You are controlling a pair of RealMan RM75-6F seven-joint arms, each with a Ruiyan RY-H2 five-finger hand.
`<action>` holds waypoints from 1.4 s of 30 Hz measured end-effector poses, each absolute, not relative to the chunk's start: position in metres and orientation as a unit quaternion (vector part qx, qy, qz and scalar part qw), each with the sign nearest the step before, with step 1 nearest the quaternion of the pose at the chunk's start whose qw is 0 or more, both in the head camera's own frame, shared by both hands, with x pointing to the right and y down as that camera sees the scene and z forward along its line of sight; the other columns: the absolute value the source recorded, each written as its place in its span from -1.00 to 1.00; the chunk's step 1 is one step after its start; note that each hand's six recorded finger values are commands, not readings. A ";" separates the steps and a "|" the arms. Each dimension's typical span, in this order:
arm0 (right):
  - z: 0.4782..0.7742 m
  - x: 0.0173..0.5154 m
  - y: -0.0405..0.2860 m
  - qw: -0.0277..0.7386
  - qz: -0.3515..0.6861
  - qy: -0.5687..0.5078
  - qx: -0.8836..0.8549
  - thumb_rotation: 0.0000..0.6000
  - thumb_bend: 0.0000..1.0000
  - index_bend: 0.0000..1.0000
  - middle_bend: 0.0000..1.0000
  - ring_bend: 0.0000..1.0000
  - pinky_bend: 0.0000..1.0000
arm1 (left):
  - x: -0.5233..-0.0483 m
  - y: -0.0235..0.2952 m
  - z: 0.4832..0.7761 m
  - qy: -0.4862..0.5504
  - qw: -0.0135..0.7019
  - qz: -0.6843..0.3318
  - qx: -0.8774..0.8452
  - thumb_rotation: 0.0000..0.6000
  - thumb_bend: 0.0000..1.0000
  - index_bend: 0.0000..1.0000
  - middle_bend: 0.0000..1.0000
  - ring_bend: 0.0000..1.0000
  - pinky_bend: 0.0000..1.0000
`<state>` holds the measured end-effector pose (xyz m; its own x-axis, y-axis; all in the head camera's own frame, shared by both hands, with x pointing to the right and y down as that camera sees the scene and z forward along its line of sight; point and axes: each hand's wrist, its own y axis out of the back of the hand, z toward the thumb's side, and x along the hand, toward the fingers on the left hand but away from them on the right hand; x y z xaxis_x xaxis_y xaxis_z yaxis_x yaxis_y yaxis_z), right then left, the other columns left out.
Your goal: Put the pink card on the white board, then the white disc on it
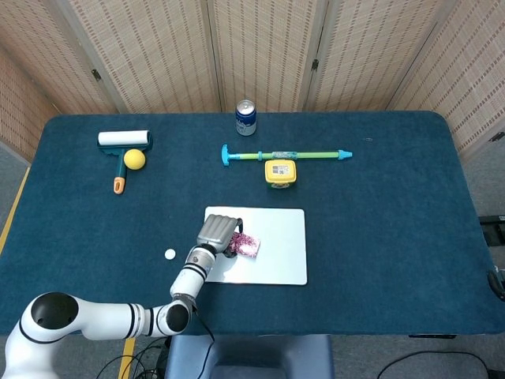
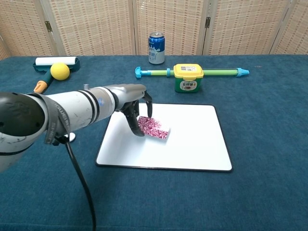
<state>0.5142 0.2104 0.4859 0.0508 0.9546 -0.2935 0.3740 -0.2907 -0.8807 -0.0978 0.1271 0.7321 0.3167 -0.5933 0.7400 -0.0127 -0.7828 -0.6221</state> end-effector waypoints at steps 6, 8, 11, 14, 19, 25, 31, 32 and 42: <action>0.488 0.512 0.210 0.313 0.469 -0.503 -0.655 1.00 -0.37 -1.00 -1.00 -1.00 -1.00 | -0.100 0.125 0.730 0.203 0.259 -0.548 -0.769 1.00 -0.54 -0.39 1.00 1.00 1.00; 0.489 0.511 0.210 0.316 0.471 -0.500 -0.655 1.00 -0.36 -1.00 -1.00 -1.00 -1.00 | -0.102 0.124 0.726 0.206 0.258 -0.546 -0.770 1.00 -0.54 -0.39 1.00 1.00 1.00; 0.490 0.507 0.210 0.321 0.473 -0.493 -0.656 1.00 -0.36 -1.00 -1.00 -1.00 -1.00 | -0.106 0.125 0.718 0.209 0.260 -0.543 -0.770 1.00 -0.54 -0.36 1.00 1.00 1.00; 0.493 0.503 0.211 0.322 0.474 -0.486 -0.660 1.00 -0.36 -1.00 -1.00 -1.00 -1.00 | -0.116 0.129 0.706 0.211 0.269 -0.543 -0.767 1.00 -0.54 -0.32 1.00 1.00 1.00; 0.495 0.497 0.211 0.327 0.477 -0.477 -0.662 1.00 -0.36 -1.00 -1.00 -1.00 -1.00 | -0.153 0.145 0.681 0.222 0.281 -0.557 -0.750 1.00 -0.54 -0.25 1.00 1.00 1.00; 0.500 0.487 0.212 0.336 0.483 -0.460 -0.664 1.00 -0.35 -1.00 -1.00 -1.00 -1.00 | -0.232 0.174 0.675 0.245 0.279 -0.616 -0.695 1.00 -0.54 -0.23 1.00 1.00 1.00; 0.504 0.478 0.214 0.342 0.486 -0.449 -0.668 1.00 -0.35 -1.00 -1.00 -1.00 -1.00 | -0.248 0.181 0.686 0.242 0.257 -0.617 -0.703 1.00 -0.52 -0.18 1.00 1.00 1.00; 0.504 0.477 0.214 0.342 0.486 -0.449 -0.667 1.00 -0.35 -1.00 -1.00 -1.00 -1.00 | -0.251 0.182 0.690 0.241 0.252 -0.617 -0.705 1.00 -0.51 -0.18 1.00 1.00 1.00; 0.506 0.474 0.214 0.346 0.492 -0.443 -0.665 1.00 -0.35 -1.00 -1.00 -1.00 -1.00 | -0.266 0.170 0.713 0.240 0.228 -0.618 -0.713 1.00 -0.38 -0.16 1.00 1.00 1.00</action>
<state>0.4742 0.2139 0.5064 0.1251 0.9293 -0.3474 0.2481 -0.3683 -0.8960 -0.2658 0.1705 0.7129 0.1207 -0.6239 0.7721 -0.0613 -0.7810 -0.6215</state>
